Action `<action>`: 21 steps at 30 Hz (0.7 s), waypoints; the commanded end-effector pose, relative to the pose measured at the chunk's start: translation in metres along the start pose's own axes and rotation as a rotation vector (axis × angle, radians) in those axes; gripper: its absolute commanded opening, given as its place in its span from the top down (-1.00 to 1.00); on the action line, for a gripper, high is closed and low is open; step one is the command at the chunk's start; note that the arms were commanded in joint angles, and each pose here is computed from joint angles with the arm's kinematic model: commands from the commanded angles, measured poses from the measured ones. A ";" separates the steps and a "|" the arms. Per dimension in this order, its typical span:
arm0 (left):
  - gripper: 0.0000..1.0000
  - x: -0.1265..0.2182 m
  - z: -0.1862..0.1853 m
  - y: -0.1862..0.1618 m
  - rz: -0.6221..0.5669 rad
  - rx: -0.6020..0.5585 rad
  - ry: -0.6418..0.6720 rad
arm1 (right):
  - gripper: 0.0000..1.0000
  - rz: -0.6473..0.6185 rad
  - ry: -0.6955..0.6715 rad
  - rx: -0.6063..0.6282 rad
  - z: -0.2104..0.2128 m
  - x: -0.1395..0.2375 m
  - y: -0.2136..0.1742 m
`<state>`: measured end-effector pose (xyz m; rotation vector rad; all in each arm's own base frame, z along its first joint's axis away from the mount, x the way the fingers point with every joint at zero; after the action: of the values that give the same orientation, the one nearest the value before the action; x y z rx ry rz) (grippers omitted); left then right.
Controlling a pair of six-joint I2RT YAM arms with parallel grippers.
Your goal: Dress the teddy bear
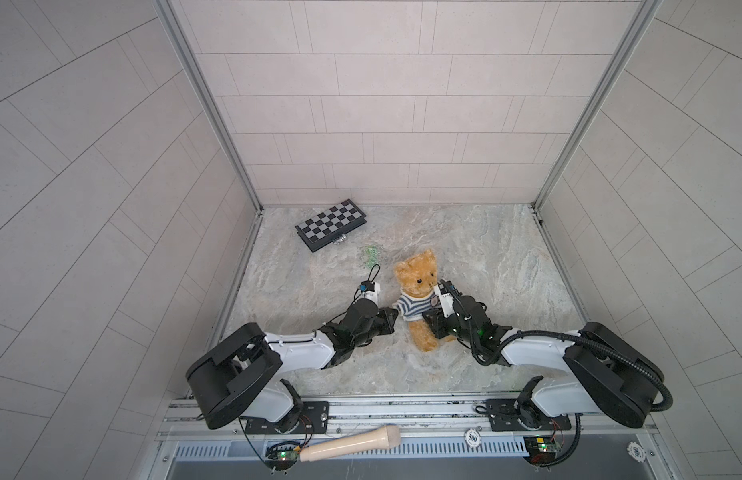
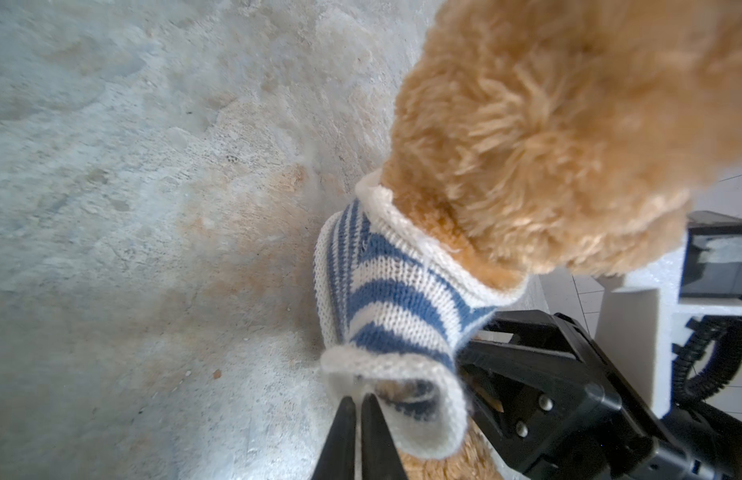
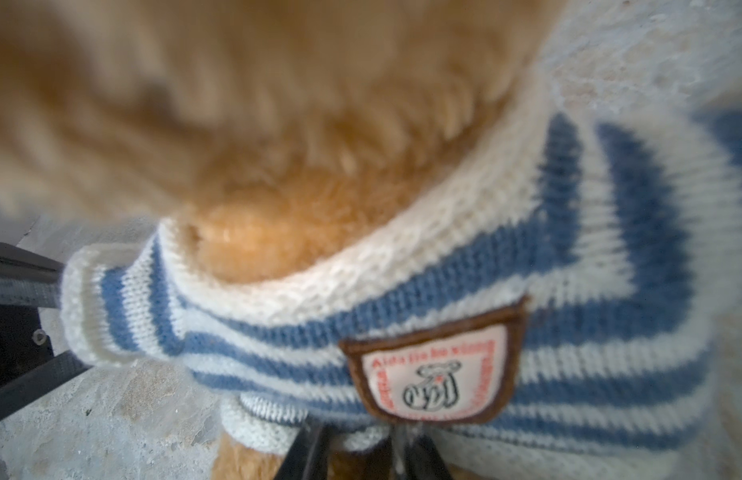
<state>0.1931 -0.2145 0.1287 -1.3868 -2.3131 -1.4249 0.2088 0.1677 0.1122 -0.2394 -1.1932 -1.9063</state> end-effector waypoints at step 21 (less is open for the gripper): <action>0.43 -0.030 -0.014 0.021 -0.029 -0.141 0.024 | 0.44 0.057 -0.049 -0.024 -0.010 -0.002 -0.011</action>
<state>0.2143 -0.2349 0.1351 -1.3661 -2.2869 -1.5607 0.2089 0.1678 0.1120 -0.2407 -1.1891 -1.9085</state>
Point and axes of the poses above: each gripper's point midway between its finger pads, its own x axis back along the fingers, its own z axis along the line the jaws close on, y = z × x, the point moved 10 cm from there along x, back along the fingers, and after that the axes turned 11 degrees about -x, right-handed, at the moved point
